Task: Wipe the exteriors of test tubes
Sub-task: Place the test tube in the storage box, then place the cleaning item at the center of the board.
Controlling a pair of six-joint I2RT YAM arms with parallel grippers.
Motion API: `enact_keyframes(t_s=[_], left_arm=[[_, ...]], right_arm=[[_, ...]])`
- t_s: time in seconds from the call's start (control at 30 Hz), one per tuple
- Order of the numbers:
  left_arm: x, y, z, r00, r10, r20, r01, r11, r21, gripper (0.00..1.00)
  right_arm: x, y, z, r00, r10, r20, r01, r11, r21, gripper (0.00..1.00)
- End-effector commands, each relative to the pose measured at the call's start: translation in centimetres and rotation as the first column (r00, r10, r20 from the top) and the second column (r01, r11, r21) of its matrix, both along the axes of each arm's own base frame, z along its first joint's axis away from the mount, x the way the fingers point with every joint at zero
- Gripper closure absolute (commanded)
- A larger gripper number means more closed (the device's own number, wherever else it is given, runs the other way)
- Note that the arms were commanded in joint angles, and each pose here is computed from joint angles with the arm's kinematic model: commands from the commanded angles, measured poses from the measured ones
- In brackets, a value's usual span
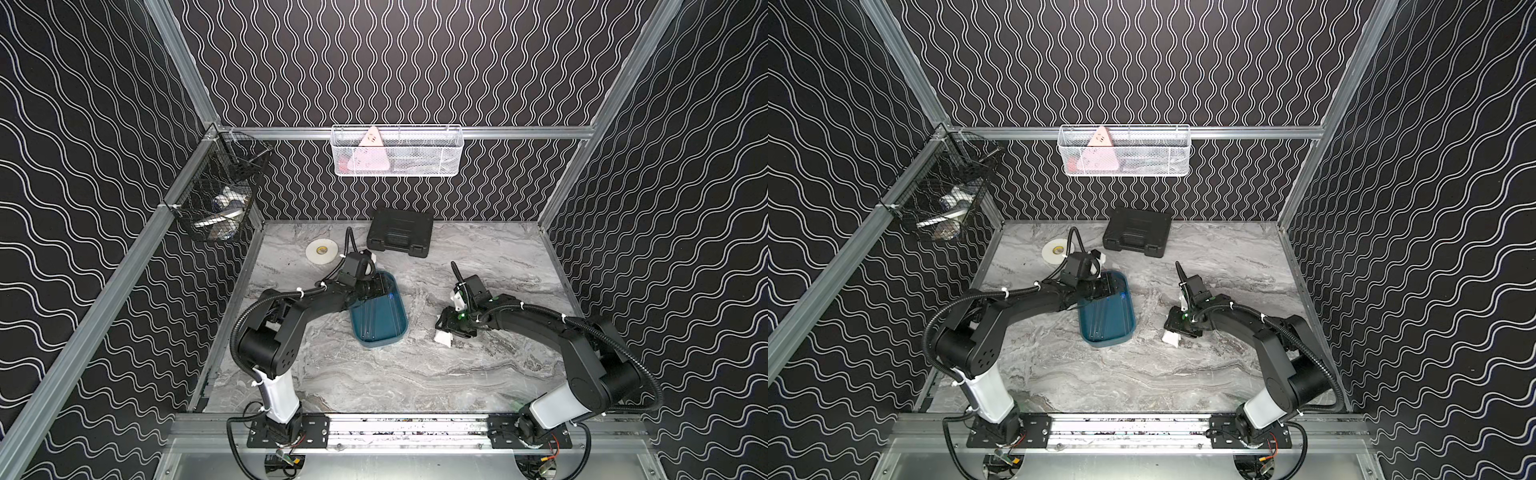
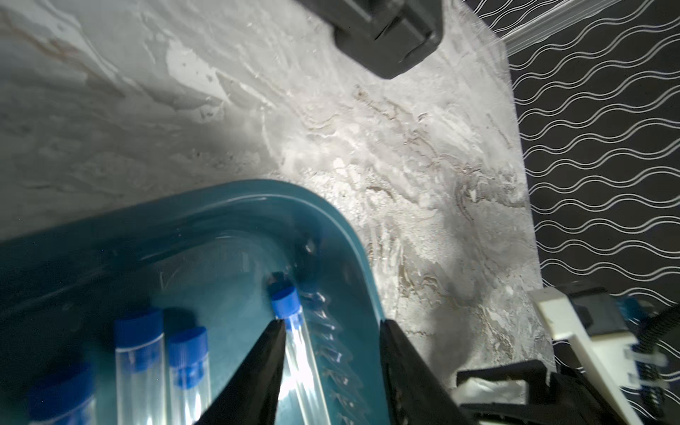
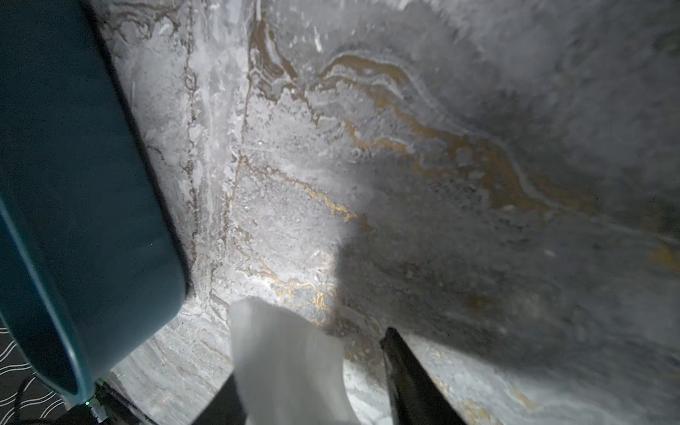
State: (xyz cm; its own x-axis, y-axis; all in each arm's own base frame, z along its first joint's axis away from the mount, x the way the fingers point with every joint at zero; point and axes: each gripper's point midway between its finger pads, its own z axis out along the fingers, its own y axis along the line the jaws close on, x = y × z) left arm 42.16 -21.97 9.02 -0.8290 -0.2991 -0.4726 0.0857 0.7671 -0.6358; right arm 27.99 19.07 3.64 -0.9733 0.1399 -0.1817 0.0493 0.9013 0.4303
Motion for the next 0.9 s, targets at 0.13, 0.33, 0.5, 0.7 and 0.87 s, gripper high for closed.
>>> enact_keyframes(t_s=[0.13,0.33,0.5,0.7,0.87], left_arm=[[-0.9,1.6,4.6,0.994,0.004,0.112,-0.009,0.999,0.041,0.51],[-2.0,4.7,8.1,0.976,0.053,0.211,-0.081,0.988,0.128,0.46],[-3.1,6.9,9.0,0.967,0.09,0.238,-0.132,0.976,0.171,0.42],[-4.8,6.9,9.4,0.968,0.052,0.247,-0.093,0.983,0.157,0.38],[-8.2,0.8,8.9,0.961,-0.141,0.239,0.138,0.99,0.03,0.39]], right_arm=[[0.3,-1.3,1.6,1.0,-0.005,0.031,0.008,0.997,-0.082,0.3],[0.6,-2.0,4.3,0.996,0.002,0.093,0.008,0.995,-0.103,0.0],[0.1,-2.8,4.1,0.997,0.003,0.071,0.008,0.988,-0.153,0.0],[-0.1,-2.9,4.7,0.995,-0.035,0.093,0.047,0.991,-0.123,0.0],[-0.3,0.2,6.2,0.994,-0.02,0.108,0.011,0.996,0.084,0.0]])
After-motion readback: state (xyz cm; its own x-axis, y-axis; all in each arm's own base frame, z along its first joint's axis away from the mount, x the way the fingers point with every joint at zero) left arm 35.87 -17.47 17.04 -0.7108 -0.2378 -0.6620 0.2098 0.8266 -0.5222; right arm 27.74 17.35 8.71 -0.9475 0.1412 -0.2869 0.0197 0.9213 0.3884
